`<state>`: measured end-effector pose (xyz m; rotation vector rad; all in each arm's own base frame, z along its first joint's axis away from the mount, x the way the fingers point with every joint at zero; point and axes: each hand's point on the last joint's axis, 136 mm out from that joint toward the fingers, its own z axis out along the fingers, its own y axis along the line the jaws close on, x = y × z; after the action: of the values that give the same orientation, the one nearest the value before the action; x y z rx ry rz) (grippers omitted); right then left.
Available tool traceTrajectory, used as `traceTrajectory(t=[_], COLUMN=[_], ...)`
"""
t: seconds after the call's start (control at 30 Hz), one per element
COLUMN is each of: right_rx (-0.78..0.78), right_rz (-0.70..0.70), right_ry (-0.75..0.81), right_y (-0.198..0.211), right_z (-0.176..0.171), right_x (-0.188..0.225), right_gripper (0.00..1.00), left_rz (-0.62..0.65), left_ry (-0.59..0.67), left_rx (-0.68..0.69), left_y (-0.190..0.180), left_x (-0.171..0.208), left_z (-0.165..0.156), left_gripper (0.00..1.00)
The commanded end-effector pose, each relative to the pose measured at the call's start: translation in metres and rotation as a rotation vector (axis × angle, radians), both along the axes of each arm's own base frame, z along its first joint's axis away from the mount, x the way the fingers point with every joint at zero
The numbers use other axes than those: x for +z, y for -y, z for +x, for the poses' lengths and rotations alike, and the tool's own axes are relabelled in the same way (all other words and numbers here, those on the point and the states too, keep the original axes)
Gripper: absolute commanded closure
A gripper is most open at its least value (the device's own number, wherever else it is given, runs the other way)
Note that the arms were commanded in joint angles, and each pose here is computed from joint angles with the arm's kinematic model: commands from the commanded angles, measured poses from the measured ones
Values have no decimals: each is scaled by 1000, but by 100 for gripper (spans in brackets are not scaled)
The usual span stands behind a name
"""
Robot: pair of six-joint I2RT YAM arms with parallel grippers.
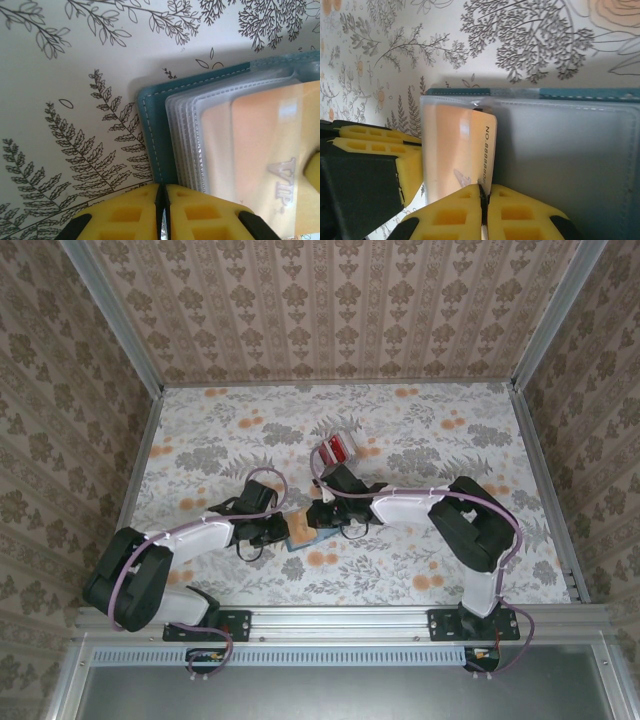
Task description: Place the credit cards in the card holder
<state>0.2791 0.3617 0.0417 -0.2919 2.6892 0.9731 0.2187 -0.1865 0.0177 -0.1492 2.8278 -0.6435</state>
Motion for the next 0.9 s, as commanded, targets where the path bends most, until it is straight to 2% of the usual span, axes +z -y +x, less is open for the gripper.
traceTrajectory(t=[0.0,0.27,0.4,0.53,0.87], right_rx=[45,92,89,68,-5], right_rz=[-116,-140,-173,-219,-308], right_ry=[-24,-35,-10,31,53], right_y=[4,-5,2,17,65], right_z=[-16,-25,-23,-15,3], right_x=[-24,-27,-20,-7,-6], right_gripper=[91,90,81,72,67], left_rz=[1,4,19,33,30], left_ry=[-7,-5,1,17,24], left_rx=[-4,-9,-13,-5,8], left_y=[6,6,3,-2,-7], left_x=[-2,-1,2,8,12], left_z=[1,1,2,3,5], left_gripper=[86,86,87,86,86])
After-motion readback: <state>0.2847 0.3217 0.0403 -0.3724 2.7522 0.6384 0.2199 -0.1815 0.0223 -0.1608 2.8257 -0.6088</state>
